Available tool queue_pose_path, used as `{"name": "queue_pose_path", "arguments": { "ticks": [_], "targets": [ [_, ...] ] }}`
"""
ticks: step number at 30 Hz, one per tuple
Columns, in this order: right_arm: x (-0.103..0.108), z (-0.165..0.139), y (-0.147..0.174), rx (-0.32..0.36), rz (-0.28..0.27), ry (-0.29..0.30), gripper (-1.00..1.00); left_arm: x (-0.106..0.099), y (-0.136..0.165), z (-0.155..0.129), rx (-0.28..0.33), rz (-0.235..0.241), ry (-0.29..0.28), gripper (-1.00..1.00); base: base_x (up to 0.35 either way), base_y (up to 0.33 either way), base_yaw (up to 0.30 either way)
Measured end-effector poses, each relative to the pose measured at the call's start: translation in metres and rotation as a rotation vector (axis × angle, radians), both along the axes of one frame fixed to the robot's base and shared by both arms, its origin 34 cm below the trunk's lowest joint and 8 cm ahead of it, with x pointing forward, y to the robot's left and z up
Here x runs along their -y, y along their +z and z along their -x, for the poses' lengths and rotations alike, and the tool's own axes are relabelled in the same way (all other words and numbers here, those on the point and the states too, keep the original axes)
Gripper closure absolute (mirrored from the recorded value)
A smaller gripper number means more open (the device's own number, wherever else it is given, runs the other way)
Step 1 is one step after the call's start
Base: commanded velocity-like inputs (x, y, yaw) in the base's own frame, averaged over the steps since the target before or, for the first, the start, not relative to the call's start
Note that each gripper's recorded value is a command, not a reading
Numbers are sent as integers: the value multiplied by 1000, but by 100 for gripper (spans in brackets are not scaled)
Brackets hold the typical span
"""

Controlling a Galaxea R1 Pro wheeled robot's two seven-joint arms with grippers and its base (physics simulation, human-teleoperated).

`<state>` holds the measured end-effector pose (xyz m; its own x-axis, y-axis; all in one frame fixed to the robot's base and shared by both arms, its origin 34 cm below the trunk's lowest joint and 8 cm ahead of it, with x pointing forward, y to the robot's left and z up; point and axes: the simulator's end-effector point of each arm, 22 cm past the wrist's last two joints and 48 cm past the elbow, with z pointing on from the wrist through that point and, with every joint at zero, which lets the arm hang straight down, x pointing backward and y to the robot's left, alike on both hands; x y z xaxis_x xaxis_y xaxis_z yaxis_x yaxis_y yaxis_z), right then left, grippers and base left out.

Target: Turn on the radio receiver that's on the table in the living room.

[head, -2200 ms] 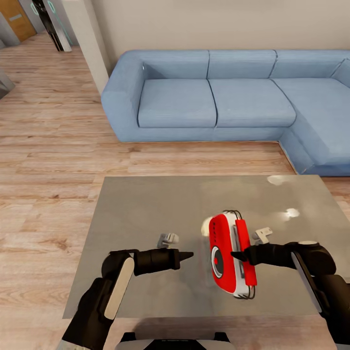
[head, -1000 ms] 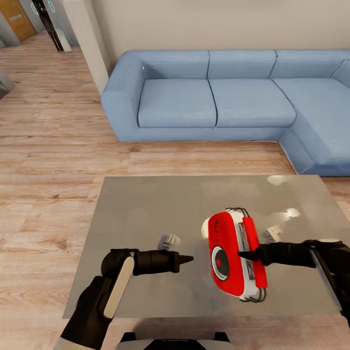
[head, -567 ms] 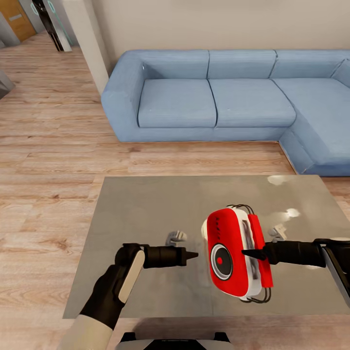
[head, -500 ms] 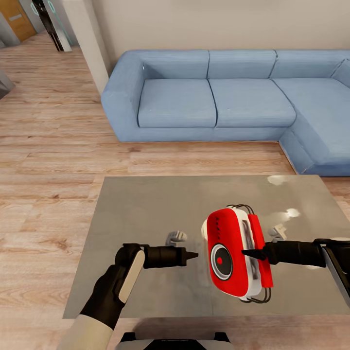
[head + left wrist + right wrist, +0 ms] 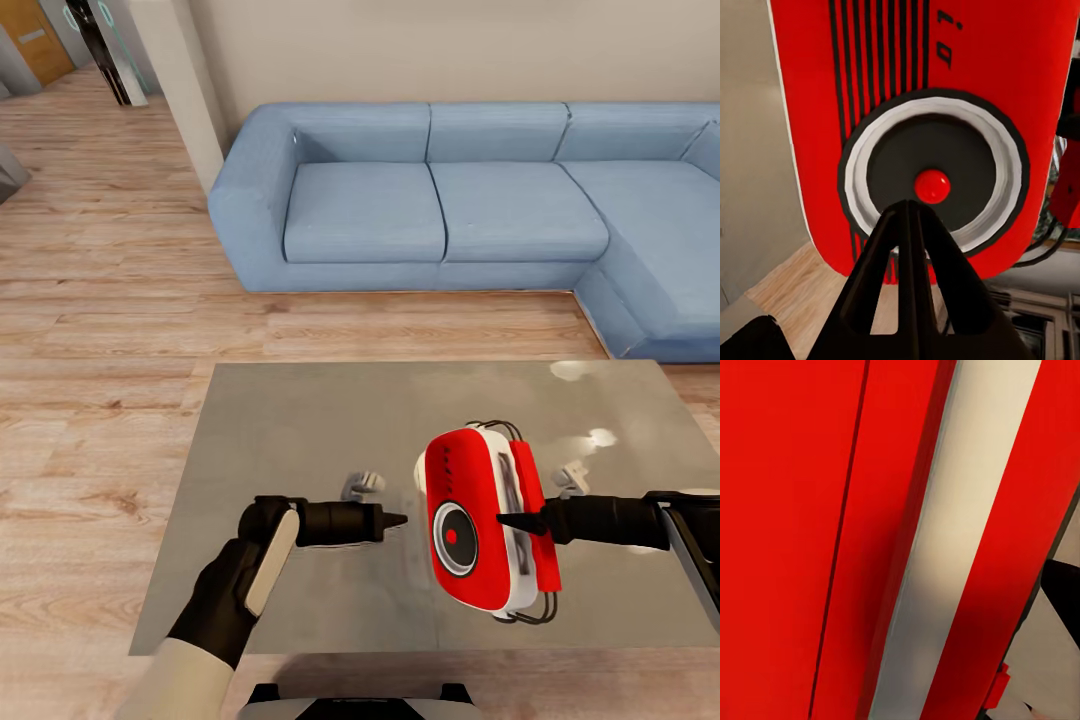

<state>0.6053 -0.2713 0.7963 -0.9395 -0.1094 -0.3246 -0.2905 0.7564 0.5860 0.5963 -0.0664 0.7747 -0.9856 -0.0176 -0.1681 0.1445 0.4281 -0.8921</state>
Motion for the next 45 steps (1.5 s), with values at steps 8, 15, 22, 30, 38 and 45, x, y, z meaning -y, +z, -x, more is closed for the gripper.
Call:
{"name": "queue_pose_path", "arguments": {
  "ticks": [8,15,22,30,38,45],
  "targets": [
    [-2,1,0,-2,-4,2,100,0,-26,-12,7,-22,19,100,0,0,0],
    [-5,1,-1,-3,-9,4,100,0,-30,-12,2,-23,23,100,0,0,0],
    [-6,1,-1,-2,-9,4,100,1,-40,-8,1,-28,32,100,0,0,0],
    [-6,1,-1,-3,-10,4,100,10,-41,0,-18,4,37,100,0,0,0],
    [-7,1,-1,-3,-11,5,100,29,-36,13,-21,43,12,100,0,0,0],
    [-7,2,-1,-4,-12,6,100,34,-32,13,-28,60,20,100,0,0,0]
  ]
}}
